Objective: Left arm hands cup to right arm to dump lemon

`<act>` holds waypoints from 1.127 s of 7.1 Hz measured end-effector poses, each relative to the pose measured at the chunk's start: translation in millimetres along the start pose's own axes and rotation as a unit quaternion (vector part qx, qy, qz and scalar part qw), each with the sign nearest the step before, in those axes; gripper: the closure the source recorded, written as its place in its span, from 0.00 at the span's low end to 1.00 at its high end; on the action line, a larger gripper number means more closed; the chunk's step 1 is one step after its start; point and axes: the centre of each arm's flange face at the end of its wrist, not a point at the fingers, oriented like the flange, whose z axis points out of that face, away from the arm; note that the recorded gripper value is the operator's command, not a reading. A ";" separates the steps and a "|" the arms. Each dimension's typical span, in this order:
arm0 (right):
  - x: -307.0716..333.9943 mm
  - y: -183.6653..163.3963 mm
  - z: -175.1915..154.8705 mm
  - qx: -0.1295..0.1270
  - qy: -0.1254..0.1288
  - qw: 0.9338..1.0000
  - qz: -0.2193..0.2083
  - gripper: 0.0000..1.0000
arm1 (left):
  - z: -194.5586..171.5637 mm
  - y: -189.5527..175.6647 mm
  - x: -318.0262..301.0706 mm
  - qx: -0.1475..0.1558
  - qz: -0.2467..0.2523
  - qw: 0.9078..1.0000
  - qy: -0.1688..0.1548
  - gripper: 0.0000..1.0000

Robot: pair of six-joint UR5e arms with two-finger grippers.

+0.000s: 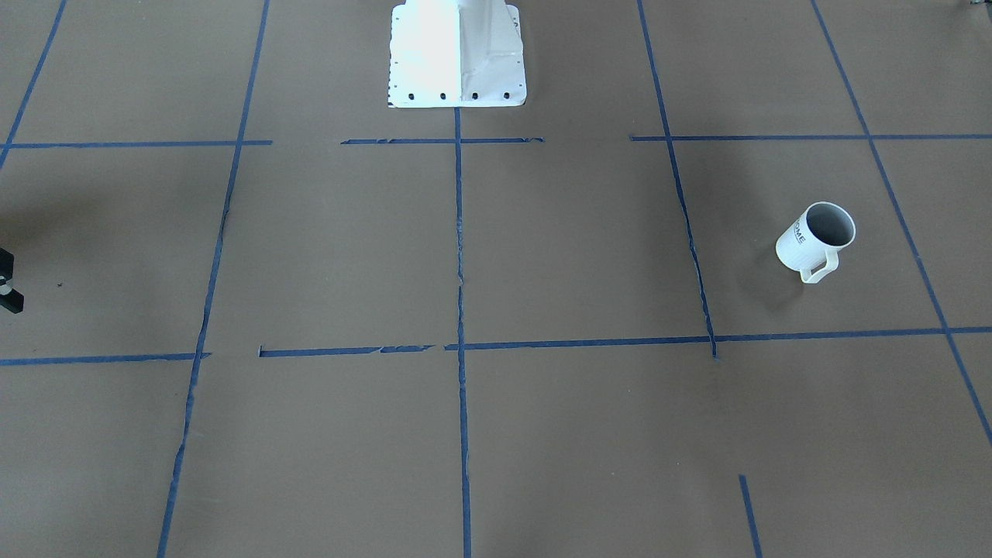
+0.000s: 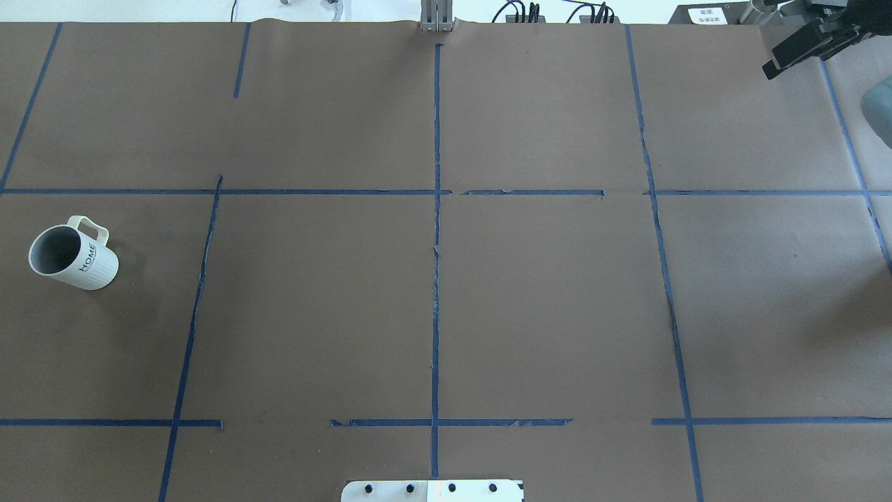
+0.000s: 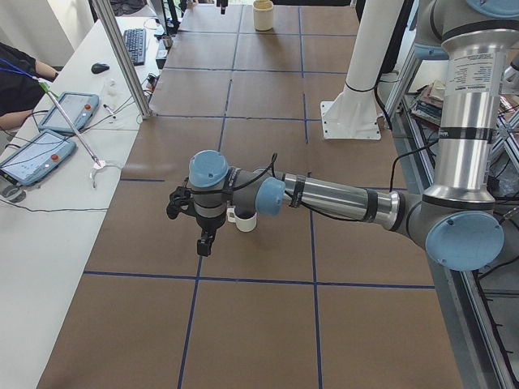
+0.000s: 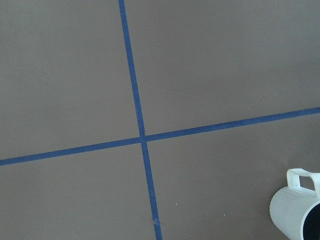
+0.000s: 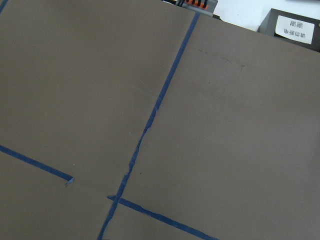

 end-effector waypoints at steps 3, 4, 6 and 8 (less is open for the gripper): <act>104.8 82.6 0.1 -0.033 0.014 0.999 0.016 0.00 | 10.2 18.3 -13.5 -0.044 -0.018 0.999 0.002 0.00; 146.2 133.8 2.8 -0.051 0.019 0.998 0.032 0.00 | 13.3 27.7 -17.6 -0.052 -0.026 0.998 0.002 0.00; 196.7 226.8 16.2 -0.088 0.023 0.993 0.076 0.00 | 9.6 39.9 -18.7 -0.050 -0.025 0.998 0.003 0.00; 211.0 271.0 22.7 -0.103 0.029 0.990 0.093 0.00 | 2.1 50.7 -13.9 -0.047 0.024 0.999 0.004 0.00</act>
